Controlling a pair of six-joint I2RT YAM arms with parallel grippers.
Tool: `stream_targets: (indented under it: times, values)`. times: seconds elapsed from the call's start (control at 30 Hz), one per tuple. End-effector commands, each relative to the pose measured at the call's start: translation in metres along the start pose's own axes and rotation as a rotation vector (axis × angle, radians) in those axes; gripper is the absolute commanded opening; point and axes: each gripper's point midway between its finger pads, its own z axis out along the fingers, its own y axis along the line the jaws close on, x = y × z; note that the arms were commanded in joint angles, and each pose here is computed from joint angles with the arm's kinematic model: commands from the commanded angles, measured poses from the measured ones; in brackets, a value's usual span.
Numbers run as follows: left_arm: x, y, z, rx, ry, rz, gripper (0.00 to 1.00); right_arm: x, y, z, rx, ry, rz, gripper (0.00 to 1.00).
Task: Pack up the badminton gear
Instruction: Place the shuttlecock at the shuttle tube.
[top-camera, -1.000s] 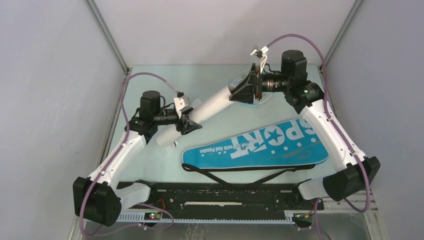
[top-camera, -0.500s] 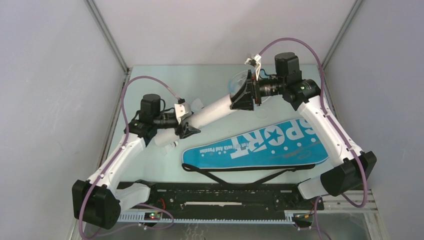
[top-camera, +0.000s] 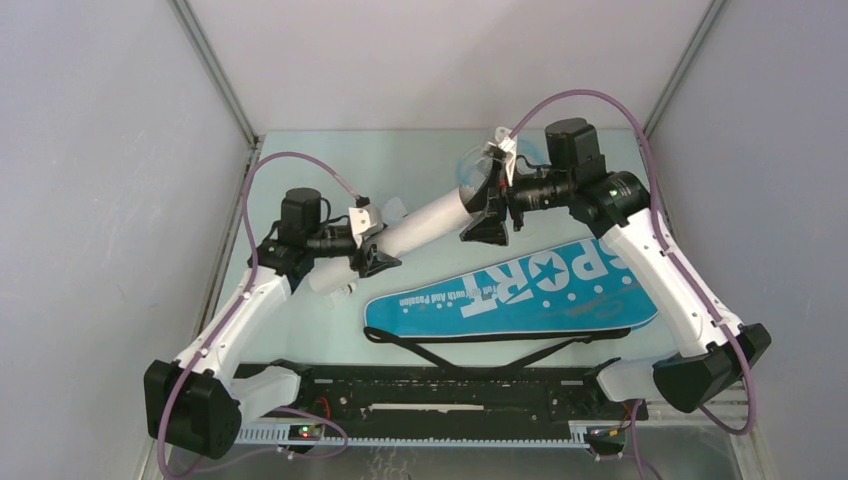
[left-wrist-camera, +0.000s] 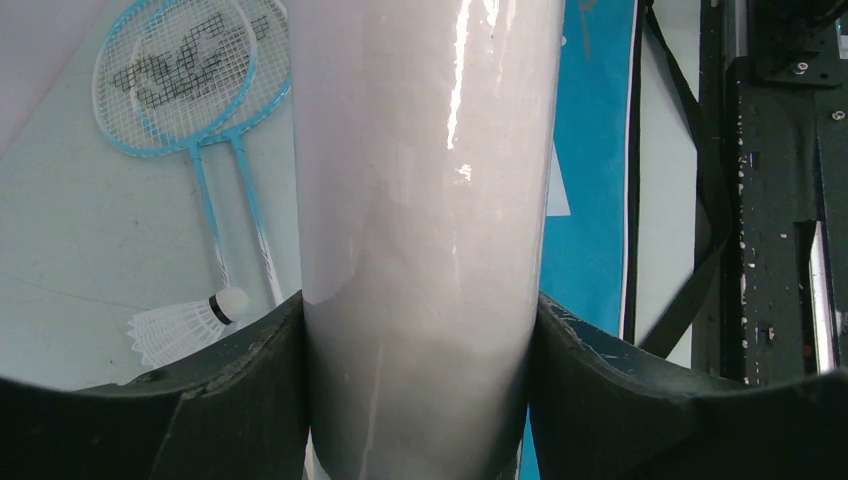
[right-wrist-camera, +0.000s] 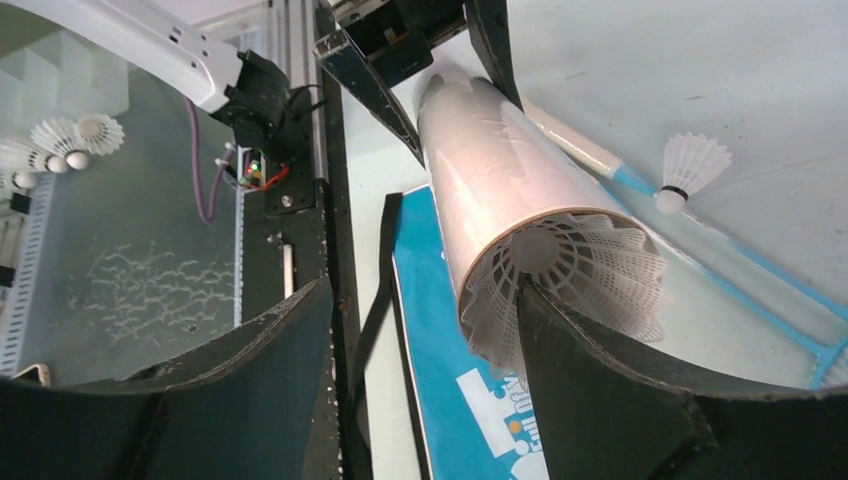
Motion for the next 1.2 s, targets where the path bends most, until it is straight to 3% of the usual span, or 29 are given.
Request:
stream_targets:
  times: [0.0, 0.6, 0.73, 0.9, 1.17]
  values:
    - [-0.020, -0.008, -0.003, 0.025, -0.064, 0.051, 0.17, 0.015, 0.001, 0.009, 0.043, 0.062, -0.066, 0.77]
    - [-0.019, -0.004, 0.002, 0.015, -0.087, 0.025, 0.16, 0.027, 0.036, 0.051, -0.180, 0.105, -0.026, 0.76]
    - [-0.016, -0.001, 0.001, -0.002, -0.074, 0.034, 0.16, 0.030, 0.025, 0.053, -0.104, 0.148, -0.055, 0.77]
    - [-0.014, 0.006, -0.001, -0.039, -0.054, 0.029, 0.16, 0.006, 0.002, 0.029, 0.059, 0.110, -0.112, 0.79]
    - [-0.021, 0.019, -0.013, -0.095, -0.065, 0.005, 0.16, -0.026, -0.021, -0.023, 0.264, 0.028, -0.152, 0.94]
